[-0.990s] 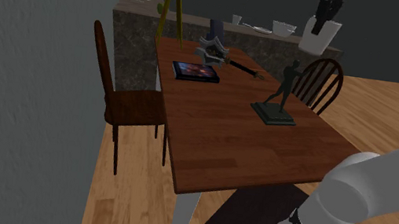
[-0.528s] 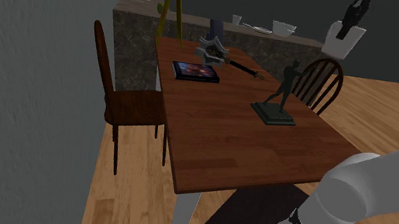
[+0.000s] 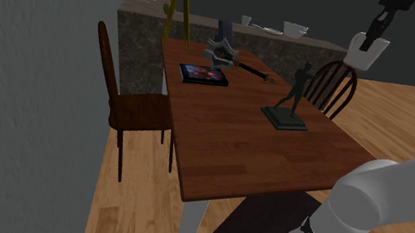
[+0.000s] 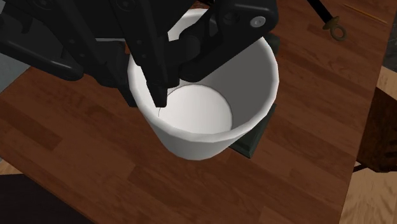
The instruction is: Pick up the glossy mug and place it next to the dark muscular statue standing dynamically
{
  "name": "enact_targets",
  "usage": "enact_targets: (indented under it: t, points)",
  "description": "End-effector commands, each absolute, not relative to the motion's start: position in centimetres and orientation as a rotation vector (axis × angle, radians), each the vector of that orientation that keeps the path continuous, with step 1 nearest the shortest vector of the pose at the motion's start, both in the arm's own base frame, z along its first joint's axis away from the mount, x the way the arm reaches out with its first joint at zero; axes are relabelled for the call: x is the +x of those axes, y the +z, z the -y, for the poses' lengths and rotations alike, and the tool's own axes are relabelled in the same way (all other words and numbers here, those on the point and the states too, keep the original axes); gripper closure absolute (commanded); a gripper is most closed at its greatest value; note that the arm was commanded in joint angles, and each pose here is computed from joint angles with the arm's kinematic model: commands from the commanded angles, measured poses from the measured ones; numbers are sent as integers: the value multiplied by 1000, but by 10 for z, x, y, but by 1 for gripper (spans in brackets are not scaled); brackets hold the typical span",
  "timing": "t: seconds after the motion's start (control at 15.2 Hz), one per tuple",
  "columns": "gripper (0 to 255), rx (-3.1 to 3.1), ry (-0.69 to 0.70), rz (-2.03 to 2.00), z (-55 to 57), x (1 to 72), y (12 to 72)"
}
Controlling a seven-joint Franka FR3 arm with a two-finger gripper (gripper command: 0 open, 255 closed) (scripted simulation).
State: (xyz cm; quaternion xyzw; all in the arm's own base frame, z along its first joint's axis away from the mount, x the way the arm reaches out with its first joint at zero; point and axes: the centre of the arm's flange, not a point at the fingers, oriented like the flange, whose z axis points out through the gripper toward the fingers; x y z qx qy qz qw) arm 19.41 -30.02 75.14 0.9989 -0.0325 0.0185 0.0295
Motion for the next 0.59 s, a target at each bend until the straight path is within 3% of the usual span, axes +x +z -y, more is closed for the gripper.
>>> enact_targets:
  t: [0.0,0.53]
  points:
    - [255,3080,58,100,300,194,740]
    - [255,3080,58,100,300,194,698]
